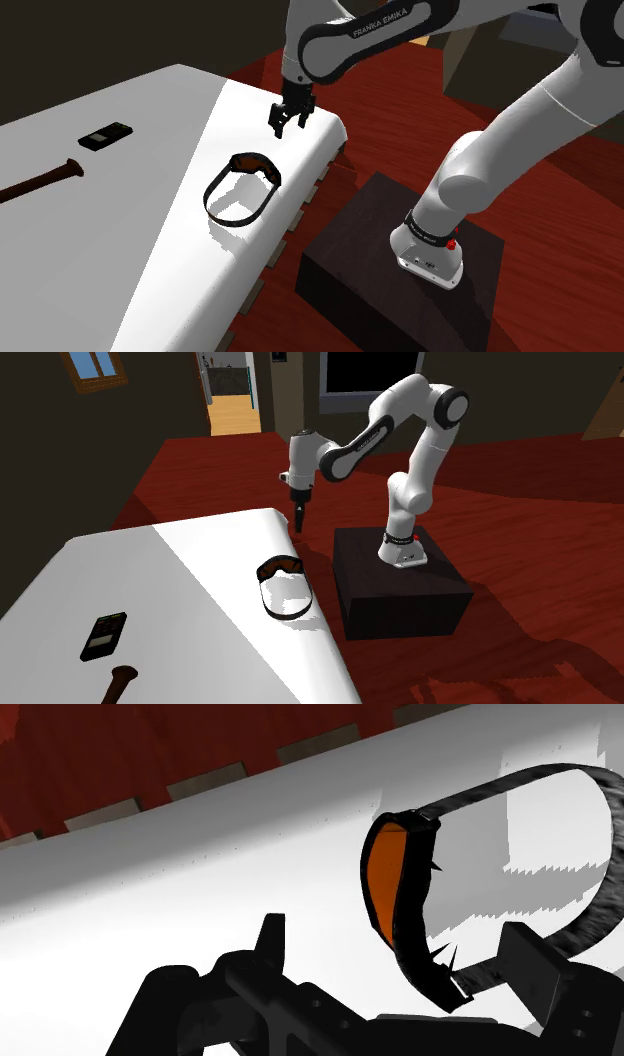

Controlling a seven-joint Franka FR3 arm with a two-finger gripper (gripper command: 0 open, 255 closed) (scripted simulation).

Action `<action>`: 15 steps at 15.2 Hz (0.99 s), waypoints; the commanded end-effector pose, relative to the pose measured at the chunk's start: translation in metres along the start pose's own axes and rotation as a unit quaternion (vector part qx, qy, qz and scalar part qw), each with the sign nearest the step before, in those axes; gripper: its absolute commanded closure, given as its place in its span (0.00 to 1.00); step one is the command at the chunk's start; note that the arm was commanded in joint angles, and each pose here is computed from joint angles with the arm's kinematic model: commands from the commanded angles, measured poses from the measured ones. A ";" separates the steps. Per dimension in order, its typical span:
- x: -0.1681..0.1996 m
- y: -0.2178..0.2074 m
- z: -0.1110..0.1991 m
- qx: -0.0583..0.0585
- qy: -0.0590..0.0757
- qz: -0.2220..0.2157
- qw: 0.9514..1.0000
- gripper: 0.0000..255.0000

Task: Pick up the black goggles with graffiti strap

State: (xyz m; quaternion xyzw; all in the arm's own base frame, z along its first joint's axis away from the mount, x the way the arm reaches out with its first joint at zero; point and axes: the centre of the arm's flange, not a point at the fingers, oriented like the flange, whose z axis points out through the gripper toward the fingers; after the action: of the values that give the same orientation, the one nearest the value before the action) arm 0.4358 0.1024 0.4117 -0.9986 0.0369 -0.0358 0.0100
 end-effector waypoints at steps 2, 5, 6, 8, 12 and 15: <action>0.014 -0.013 0.034 0.000 -0.001 0.005 1.000 0.00; 0.028 -0.028 0.068 0.000 -0.002 0.010 1.000 0.00; 0.033 -0.033 0.080 0.001 -0.003 0.012 1.000 0.00; 0.041 -0.041 0.098 0.001 -0.004 0.014 1.000 0.00; 0.039 -0.041 0.119 0.001 -0.004 0.014 1.000 0.00; 0.038 -0.040 0.135 0.001 -0.004 0.014 1.000 0.00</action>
State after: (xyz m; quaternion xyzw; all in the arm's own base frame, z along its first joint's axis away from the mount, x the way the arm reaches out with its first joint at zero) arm 0.4870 0.1416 0.2870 -0.9981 0.0510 -0.0318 0.0110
